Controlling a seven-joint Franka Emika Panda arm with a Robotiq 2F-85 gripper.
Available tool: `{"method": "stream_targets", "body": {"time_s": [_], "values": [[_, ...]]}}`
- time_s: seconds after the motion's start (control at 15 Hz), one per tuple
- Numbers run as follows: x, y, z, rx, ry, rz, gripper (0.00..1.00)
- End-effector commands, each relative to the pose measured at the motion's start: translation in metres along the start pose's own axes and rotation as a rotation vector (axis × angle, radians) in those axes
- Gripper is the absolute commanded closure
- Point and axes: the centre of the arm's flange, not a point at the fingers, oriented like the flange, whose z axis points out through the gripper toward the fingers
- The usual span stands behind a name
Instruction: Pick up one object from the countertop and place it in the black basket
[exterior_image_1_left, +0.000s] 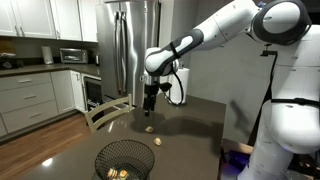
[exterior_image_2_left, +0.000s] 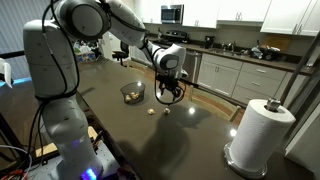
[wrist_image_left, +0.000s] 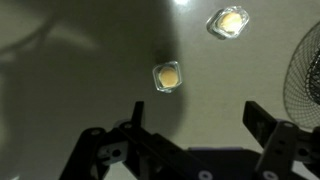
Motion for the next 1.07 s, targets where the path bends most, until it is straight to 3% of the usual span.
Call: {"method": "stream_targets", "body": {"time_s": [0.0,0.4,1.0], "values": [[0.015,0.007,0.030,0.000,-0.022,0.046,0.00],[0.021,0.008,0.066,0.001,-0.044,0.048,0.00],[0.030,0.012,0.086,-0.003,-0.065,0.058,0.00]]}}
